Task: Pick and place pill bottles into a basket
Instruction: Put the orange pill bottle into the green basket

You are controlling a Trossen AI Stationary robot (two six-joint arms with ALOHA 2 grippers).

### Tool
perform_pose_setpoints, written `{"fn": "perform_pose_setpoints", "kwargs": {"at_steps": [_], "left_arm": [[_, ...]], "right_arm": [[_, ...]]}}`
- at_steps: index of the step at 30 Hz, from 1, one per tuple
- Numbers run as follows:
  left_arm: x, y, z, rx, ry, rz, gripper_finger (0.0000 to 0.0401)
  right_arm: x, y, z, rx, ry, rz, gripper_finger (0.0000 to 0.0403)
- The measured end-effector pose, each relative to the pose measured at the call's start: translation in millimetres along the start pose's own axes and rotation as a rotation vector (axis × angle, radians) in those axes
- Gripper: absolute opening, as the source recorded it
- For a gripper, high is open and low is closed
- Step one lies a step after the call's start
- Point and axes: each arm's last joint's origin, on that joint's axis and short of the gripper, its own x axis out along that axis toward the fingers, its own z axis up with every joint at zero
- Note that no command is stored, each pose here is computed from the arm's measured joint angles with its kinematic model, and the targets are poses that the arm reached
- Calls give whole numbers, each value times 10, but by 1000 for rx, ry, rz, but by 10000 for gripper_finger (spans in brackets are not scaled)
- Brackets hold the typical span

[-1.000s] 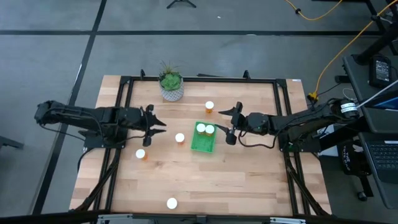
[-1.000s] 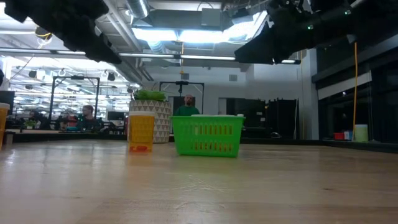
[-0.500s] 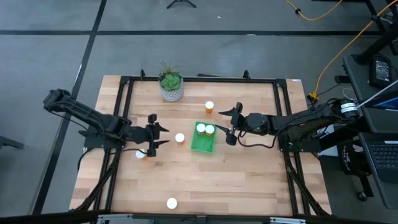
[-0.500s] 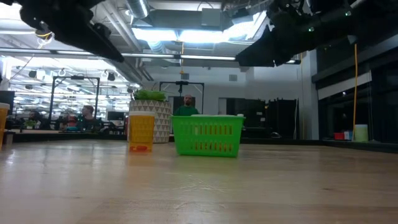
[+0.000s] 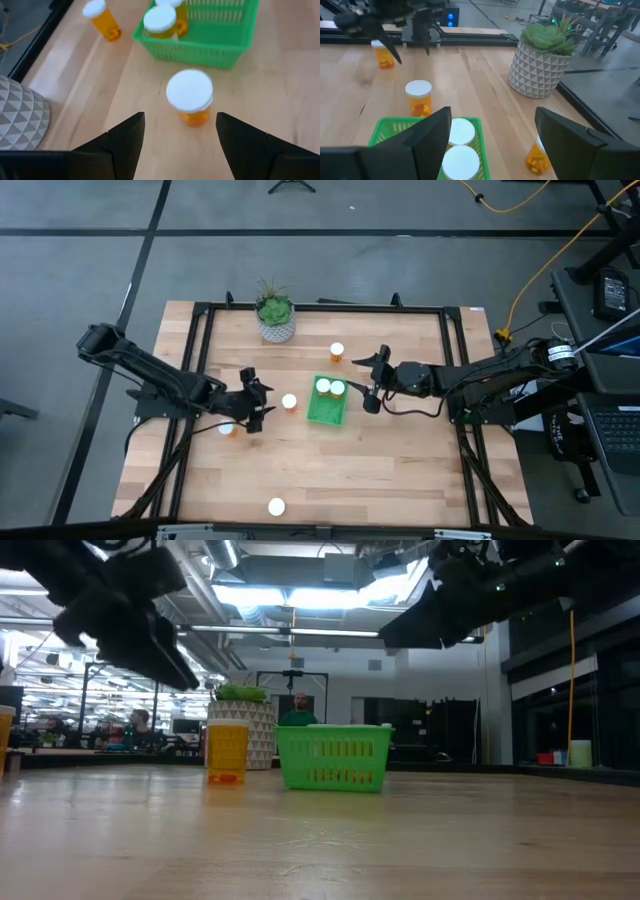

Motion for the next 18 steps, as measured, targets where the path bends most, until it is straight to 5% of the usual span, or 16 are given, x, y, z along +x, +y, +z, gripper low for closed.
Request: {"fn": "perform_pose_setpoints", "kwargs": {"at_steps": [6,18], "left_arm": [[151,-51,-78,44,53,97,241],[349,-168,-106,-55,93,-30,240]], "right_arm": [[-2,18,-14,44,15,48,291],[-2,23,-19,41,20,64,291]]}}
